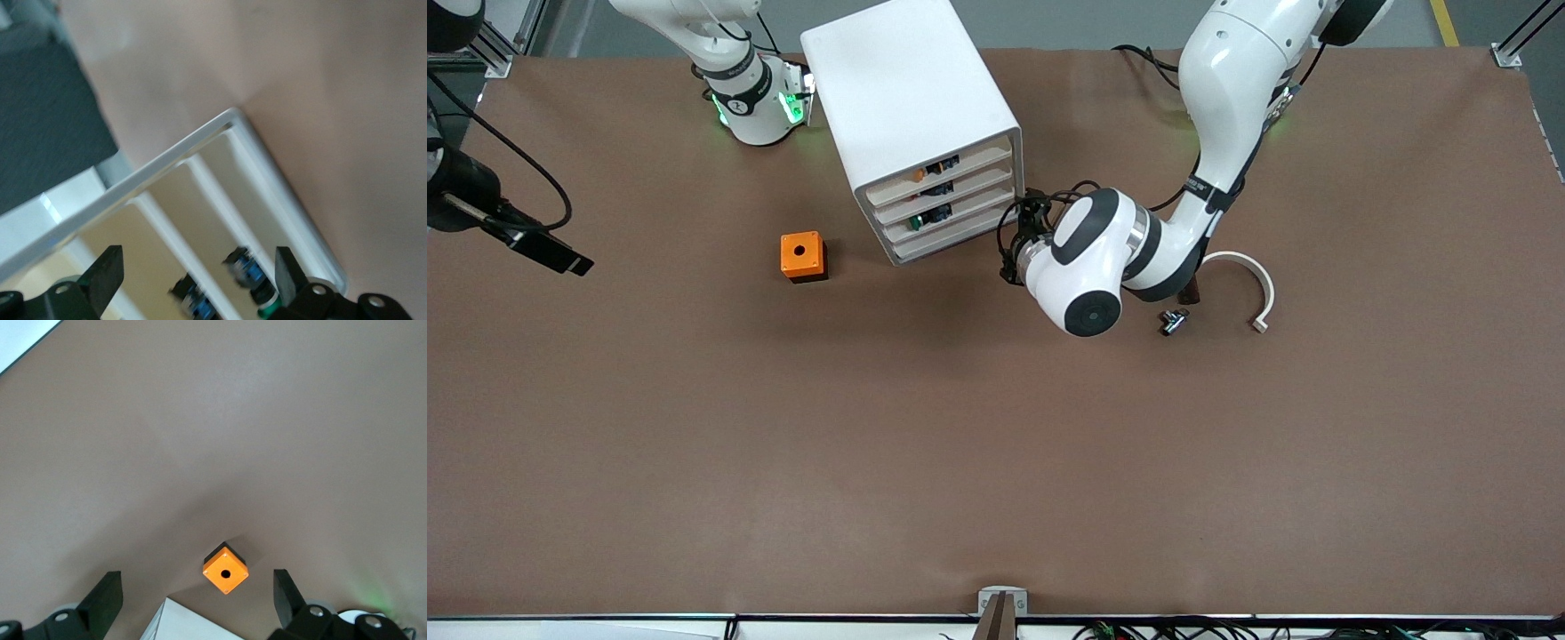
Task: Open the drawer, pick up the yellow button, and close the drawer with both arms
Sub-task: 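Grasp the white drawer's front edge with the left gripper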
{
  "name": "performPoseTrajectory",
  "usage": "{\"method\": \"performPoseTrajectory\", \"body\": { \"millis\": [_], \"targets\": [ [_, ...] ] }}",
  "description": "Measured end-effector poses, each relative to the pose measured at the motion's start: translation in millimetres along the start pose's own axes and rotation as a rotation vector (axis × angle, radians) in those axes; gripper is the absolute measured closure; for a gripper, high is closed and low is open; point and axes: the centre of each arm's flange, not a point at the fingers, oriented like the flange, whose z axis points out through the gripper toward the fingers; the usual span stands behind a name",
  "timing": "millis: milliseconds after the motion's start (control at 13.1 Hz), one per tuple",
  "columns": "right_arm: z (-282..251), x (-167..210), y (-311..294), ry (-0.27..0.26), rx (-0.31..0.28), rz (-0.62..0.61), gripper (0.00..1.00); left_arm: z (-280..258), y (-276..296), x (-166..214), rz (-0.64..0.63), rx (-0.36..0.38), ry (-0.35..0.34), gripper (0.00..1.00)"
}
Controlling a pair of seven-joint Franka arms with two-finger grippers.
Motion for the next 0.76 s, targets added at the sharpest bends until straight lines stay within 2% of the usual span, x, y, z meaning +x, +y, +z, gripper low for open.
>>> {"method": "performPoseTrajectory", "body": {
  "millis": [229,458,687,763],
  "targets": [
    [9.5,-16.8,-26.4,-0.011,-0.01,0.062,0.0,-3.1,-4.4,-4.4,-0.168,0.067,-0.089,0.0],
    [16.0,-34.4,-49.5,-0.015,-0.017,0.115,0.0,14.4,6.6,-2.5,-0.322,0.15,-0.146,0.0],
    [22.7,-49.3,-67.9,-0.037,-0.012,0.165,0.0,43.0,22.4,2.4,-0.46,0.215,-0.141,0.02],
    [24.6,-53.1,-72.5,-0.047,-0.009,0.183,0.0,49.8,23.5,1.4,-0.489,0.232,-0.137,0.1]
  ]
}}
